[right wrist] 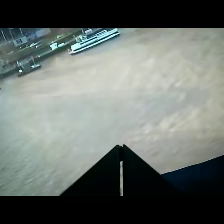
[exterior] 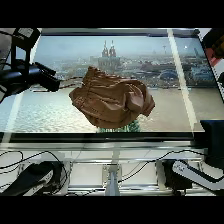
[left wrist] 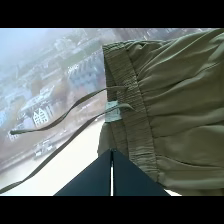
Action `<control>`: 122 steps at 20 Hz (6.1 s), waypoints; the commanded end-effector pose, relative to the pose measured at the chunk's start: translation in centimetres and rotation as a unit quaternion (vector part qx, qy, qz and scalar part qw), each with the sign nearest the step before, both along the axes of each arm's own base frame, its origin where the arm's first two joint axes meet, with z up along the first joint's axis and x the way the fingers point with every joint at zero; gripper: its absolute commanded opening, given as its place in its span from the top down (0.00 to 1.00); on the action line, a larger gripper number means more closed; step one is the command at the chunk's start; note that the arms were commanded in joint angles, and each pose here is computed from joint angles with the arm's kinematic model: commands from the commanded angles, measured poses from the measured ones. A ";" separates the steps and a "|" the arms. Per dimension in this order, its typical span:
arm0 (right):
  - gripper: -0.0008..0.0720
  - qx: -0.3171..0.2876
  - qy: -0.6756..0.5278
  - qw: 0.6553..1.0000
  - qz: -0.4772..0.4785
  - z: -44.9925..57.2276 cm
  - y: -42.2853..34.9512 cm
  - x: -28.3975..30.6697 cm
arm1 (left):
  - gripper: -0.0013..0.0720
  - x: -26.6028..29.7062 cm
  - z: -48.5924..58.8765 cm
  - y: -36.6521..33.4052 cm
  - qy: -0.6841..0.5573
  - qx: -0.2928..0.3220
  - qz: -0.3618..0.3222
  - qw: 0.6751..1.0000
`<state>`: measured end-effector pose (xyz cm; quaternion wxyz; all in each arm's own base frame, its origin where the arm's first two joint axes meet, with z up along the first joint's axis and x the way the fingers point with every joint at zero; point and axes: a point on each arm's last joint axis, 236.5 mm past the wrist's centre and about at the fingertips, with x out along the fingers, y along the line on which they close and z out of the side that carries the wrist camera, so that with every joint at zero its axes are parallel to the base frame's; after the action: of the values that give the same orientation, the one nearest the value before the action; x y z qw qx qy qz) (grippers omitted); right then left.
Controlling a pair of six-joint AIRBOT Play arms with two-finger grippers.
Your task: Fold the clothes and pants, and hang the long-sleeved shirts on hangers.
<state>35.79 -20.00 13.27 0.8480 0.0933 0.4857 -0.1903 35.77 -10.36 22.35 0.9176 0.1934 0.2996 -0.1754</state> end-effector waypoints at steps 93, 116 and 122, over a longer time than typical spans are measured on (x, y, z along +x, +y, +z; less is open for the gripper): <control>0.96 0.237 -0.193 0.941 0.149 6.5 13.2 6.6 | 0.94 6.5 -3.7 -18.6 0.011 -0.413 -0.018 0.910; 0.96 0.016 -0.306 0.949 0.076 16.5 6.0 0.9 | 0.94 -14.9 -10.3 -54.6 0.092 -0.293 -0.383 0.871; 0.96 0.012 -0.304 0.949 0.075 16.5 5.9 0.8 | 0.44 -18.4 -13.7 -55.9 0.055 -0.216 -0.436 0.872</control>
<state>36.67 -13.97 29.77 0.9664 0.1224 0.2116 -0.0796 18.57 -65.84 9.89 0.7516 0.0385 0.2157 -0.6222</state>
